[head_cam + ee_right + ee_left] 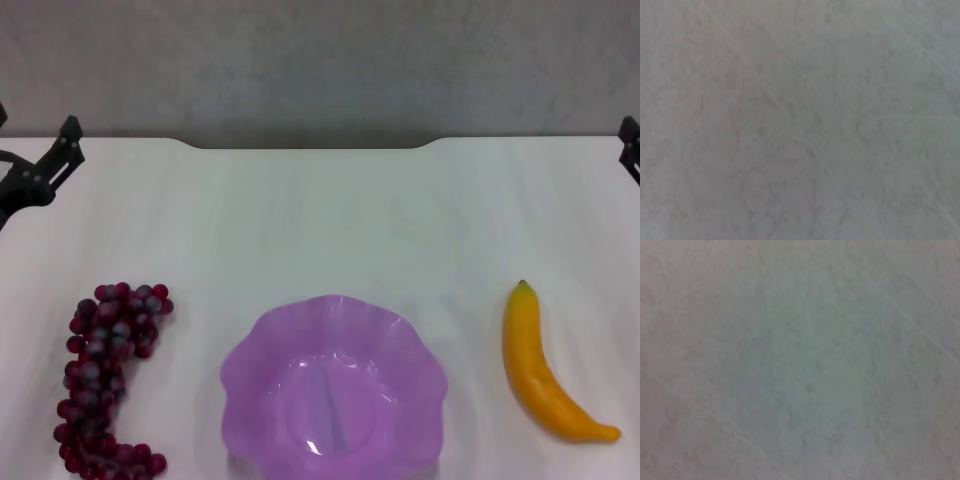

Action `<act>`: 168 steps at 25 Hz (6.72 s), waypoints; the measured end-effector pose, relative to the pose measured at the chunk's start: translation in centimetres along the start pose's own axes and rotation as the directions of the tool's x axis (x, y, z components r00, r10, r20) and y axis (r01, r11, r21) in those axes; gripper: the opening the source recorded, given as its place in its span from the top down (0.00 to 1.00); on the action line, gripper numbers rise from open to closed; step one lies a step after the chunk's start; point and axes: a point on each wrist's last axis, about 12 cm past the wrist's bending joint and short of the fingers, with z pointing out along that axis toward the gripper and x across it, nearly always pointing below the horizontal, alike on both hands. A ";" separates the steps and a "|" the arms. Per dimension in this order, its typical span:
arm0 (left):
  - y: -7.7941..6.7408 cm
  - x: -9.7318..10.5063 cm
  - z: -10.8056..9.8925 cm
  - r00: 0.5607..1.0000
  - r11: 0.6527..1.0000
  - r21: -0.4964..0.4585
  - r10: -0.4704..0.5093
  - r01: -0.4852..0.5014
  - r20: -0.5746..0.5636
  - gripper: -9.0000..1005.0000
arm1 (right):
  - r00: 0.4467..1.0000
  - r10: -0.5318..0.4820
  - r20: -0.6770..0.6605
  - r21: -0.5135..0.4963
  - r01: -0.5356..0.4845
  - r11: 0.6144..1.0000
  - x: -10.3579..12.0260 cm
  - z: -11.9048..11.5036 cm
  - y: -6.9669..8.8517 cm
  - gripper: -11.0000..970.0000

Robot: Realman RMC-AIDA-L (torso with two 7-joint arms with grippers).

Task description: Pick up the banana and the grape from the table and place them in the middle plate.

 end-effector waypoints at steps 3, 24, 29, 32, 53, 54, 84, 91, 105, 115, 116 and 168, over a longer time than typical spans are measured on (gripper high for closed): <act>-0.1 0.0 0.0 1.000 1.000 0.003 0.005 -0.005 -0.001 0.13 | 1.000 0.000 -0.002 -0.006 0.000 1.000 0.0 0.0 0.2 0.36; -0.8 -1.4 0.9 0.975 0.998 0.014 0.064 -0.062 -0.215 0.15 | 1.000 0.000 -0.025 -0.015 -0.001 1.000 0.2 0.2 0.6 0.36; -1.7 -1.9 1.5 0.925 0.993 0.039 0.122 -0.115 -0.359 0.15 | 1.000 0.000 -0.025 -0.017 0.000 1.000 0.2 0.4 0.7 0.36; -2.4 -1.9 2.6 0.864 0.992 0.036 0.124 -0.122 -0.488 0.15 | 1.000 -0.001 -0.022 -0.019 0.000 1.000 0.1 0.4 0.7 0.36; -1.6 -0.8 5.3 0.573 0.999 0.026 0.032 -0.017 -0.819 0.17 | 1.000 -0.001 -0.020 -0.026 0.001 1.000 0.0 0.6 0.9 0.36; -1.3 -0.7 5.3 0.567 1.000 0.018 0.023 -0.016 -0.823 0.17 | 1.000 -0.001 -0.019 -0.026 0.001 1.000 0.0 0.6 0.9 0.36; -1.1 -1.2 4.8 0.406 0.999 0.043 0.031 0.021 -0.913 0.21 | 1.000 -0.002 -0.024 -0.034 0.002 0.999 0.1 0.6 1.1 0.36; -1.2 -1.3 4.7 0.385 0.998 0.050 0.037 0.024 -0.922 0.29 | 1.000 -0.003 -0.023 -0.037 0.002 0.999 0.1 0.7 1.2 0.36; -1.5 -1.3 5.3 0.393 0.997 0.075 0.060 0.023 -0.917 0.36 | 1.000 -0.004 -0.017 -0.046 0.003 0.999 -0.1 1.0 1.4 0.36; -1.7 0.0 5.8 0.356 0.996 0.089 0.073 0.028 -0.932 0.82 | 1.000 -0.004 -0.013 -0.047 0.003 0.999 -0.2 1.1 1.5 0.36; -1.7 0.0 5.8 0.359 0.996 0.089 0.073 0.028 -0.930 0.83 | 1.000 -0.004 -0.013 -0.047 0.003 0.999 -0.2 1.1 1.5 0.36; -5.9 -17.6 1.0 0.913 0.874 0.486 0.185 0.017 -0.364 0.91 | 0.999 -0.006 -0.044 -0.043 0.004 0.999 0.3 1.2 1.5 0.36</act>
